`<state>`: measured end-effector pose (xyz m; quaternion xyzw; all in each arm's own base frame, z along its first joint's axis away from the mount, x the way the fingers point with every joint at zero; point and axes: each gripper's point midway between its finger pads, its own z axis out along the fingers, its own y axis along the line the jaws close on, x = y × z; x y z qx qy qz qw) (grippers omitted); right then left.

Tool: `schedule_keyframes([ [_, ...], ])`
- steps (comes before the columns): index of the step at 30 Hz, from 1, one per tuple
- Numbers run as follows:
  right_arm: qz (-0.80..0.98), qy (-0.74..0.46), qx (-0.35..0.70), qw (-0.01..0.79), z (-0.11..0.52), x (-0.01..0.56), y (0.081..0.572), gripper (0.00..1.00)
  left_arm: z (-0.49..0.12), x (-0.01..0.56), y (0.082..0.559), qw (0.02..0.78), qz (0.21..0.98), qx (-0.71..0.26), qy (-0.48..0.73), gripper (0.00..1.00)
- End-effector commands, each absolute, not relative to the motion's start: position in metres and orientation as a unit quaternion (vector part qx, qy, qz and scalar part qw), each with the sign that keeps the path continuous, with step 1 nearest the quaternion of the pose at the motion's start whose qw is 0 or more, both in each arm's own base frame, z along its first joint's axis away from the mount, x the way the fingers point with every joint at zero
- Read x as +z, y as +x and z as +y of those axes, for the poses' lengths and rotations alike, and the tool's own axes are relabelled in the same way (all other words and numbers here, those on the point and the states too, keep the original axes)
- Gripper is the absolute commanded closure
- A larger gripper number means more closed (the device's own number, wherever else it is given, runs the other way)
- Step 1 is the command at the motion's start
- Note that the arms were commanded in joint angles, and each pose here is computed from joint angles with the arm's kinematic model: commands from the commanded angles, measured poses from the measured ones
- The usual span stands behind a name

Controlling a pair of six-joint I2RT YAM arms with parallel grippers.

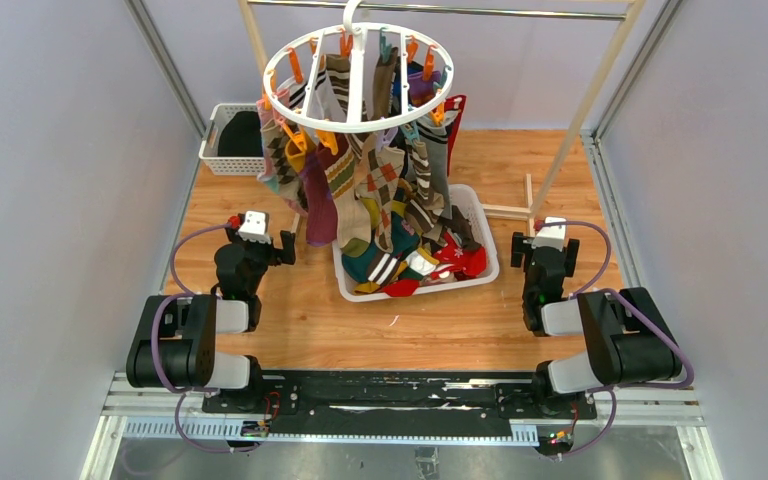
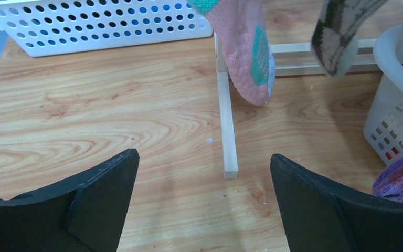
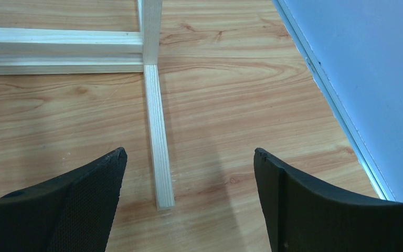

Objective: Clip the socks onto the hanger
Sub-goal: Reset both arms

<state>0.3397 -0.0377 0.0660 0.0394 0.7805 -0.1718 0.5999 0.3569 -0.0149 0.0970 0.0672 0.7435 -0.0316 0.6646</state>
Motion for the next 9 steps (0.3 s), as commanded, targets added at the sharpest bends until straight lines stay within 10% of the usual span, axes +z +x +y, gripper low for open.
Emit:
schedule_keyframes([
  [1,0.767,0.043,-0.177,0.615,-0.0373,0.0777,0.3453,0.11,-0.0140,0.1048,0.3595,0.677,0.732,-0.021,0.072,0.00],
  [9,0.769,0.041,-0.173,0.614,-0.0374,0.0767,0.3462,0.10,-0.0139,0.1051,0.3595,0.678,0.732,-0.021,0.071,0.00],
])
